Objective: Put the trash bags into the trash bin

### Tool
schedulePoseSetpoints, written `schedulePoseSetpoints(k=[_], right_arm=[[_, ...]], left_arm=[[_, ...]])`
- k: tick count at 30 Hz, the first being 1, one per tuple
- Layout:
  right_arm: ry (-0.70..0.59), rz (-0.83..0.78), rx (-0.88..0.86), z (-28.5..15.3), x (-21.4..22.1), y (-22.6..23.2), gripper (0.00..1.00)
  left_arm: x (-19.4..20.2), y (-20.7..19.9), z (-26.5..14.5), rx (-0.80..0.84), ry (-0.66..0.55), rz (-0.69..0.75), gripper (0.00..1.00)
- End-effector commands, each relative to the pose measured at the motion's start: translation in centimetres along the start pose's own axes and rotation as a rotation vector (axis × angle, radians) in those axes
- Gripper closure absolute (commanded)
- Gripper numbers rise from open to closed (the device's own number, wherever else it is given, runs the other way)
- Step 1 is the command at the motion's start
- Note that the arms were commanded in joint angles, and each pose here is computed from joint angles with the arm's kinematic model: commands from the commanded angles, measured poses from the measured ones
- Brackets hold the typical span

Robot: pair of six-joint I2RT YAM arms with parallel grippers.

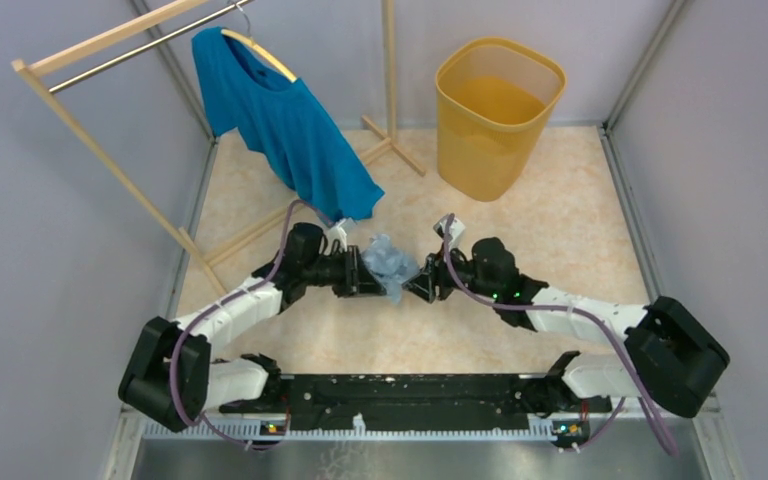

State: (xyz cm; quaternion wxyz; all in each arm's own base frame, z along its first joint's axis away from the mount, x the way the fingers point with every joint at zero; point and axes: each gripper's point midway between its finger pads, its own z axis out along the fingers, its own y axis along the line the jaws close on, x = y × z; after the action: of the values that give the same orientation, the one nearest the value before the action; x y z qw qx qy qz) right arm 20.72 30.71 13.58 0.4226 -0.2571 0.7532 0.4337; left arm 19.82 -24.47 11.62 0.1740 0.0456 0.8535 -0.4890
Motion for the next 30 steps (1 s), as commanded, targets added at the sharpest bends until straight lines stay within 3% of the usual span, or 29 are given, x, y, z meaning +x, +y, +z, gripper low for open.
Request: schedulePoseSetpoints(k=[1, 3, 5, 7, 10, 12, 17, 26, 28, 30], right_arm=[[-0.031, 0.06, -0.001, 1.0, -2.8, 1.1, 0.72], [-0.055, 0.179, 0.178, 0.0, -3.2, -1.5, 0.98], [-0.041, 0.392, 0.258, -1.4, -2.5, -2.9, 1.0], [-0.052, 0.606, 0.11, -2.4, -3.2, -1.8, 1.0], [-0.115, 0.9, -0.096, -4.5, -3.8, -0.8, 1.0], [-0.161, 1.007, -0.156, -5.7, -3.5, -0.7, 1.0], [-0.201, 1.01, -0.217, -6.1, -5.2, 0.2, 1.0], [-0.204, 0.96, -0.212, -6.7, -6.3, 1.3, 1.0], [-0.201, 0.952, -0.213, -6.9, -6.2, 1.5, 1.0], [-0.205, 0.936, -0.214, -7.2, -6.2, 1.7, 1.0]], left_arm=[[-1.2, -1.6, 0.0, 0.014, 0.003, 0.086, 0.6], [-2.0, -0.7, -0.6, -0.075, -0.04, 0.112, 0.27], [-2.9, -0.5, -1.7, -0.134, -0.109, 0.154, 0.1], [-3.6, -0.6, -2.7, -0.159, -0.181, 0.186, 0.02], [-4.3, -1.5, -3.2, -0.112, -0.272, 0.228, 0.02], [-3.9, -2.5, -3.0, -0.035, -0.27, 0.218, 0.02], [-1.9, -5.4, -1.0, 0.173, -0.152, 0.212, 0.02], [0.3, -4.4, 4.1, 0.065, -0.027, 0.204, 0.03], [0.4, -4.8, 4.5, 0.092, -0.026, 0.205, 0.07], [0.2, -4.5, 4.9, 0.071, -0.028, 0.192, 0.22]])
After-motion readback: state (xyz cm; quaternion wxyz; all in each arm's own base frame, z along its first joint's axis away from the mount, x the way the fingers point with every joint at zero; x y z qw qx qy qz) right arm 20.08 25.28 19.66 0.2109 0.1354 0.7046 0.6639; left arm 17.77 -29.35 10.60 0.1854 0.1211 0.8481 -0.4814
